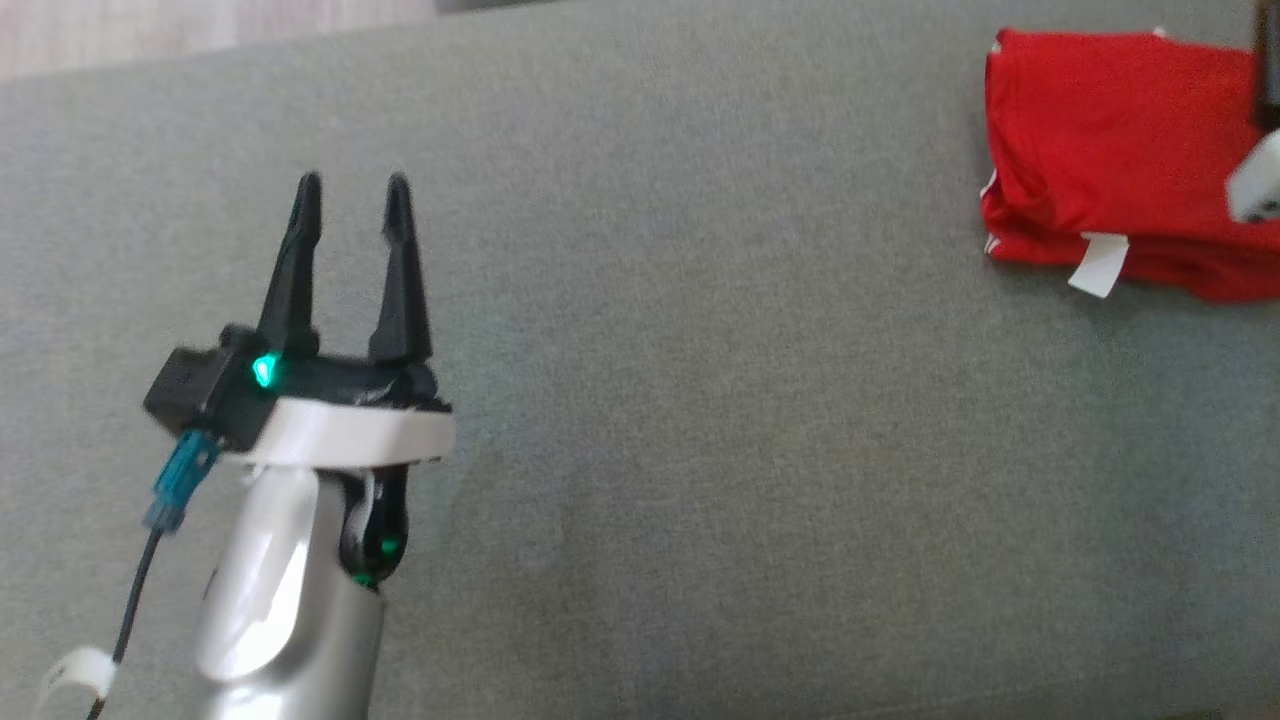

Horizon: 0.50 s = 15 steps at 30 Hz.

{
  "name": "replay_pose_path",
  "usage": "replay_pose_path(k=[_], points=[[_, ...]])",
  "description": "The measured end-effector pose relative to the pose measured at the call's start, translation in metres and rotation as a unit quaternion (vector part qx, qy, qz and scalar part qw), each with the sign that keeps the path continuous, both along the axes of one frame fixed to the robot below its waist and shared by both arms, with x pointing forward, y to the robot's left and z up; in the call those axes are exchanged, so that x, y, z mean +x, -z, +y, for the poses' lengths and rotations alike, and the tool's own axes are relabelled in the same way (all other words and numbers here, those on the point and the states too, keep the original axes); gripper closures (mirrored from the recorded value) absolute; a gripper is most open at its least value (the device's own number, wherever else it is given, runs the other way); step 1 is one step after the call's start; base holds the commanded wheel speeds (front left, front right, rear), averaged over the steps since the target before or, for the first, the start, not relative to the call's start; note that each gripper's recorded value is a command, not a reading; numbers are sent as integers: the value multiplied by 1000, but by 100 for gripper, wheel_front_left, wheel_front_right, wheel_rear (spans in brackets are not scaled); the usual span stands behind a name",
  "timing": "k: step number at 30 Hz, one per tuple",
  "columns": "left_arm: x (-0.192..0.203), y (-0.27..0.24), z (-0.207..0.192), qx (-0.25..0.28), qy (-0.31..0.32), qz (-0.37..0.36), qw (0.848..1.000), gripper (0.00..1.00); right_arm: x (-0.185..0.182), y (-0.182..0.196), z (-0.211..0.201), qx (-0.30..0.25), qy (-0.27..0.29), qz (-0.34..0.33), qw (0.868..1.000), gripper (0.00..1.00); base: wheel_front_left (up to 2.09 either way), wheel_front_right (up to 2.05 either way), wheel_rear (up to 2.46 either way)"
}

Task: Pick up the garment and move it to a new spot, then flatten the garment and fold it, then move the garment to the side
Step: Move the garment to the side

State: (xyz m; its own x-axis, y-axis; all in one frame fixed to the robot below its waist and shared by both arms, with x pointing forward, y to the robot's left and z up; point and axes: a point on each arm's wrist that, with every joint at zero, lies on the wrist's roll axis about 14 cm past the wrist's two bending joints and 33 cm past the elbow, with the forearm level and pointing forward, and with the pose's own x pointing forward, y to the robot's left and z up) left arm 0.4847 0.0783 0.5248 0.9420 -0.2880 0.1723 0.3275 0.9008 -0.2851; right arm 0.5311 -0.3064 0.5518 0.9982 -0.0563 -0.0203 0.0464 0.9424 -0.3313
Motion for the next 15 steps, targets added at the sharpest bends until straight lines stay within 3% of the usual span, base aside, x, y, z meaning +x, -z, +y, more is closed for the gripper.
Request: replay_pose_path(k=[7,15], points=[[-22,-14,32,5,-45,-12,999,0,-6,-55,67,74,-69,-94,990,0,0,0,0],[-47,-15,56,9,-76,-10,997,0,-33,-48,134,190,-113,-110,969,0,0,0,0]])
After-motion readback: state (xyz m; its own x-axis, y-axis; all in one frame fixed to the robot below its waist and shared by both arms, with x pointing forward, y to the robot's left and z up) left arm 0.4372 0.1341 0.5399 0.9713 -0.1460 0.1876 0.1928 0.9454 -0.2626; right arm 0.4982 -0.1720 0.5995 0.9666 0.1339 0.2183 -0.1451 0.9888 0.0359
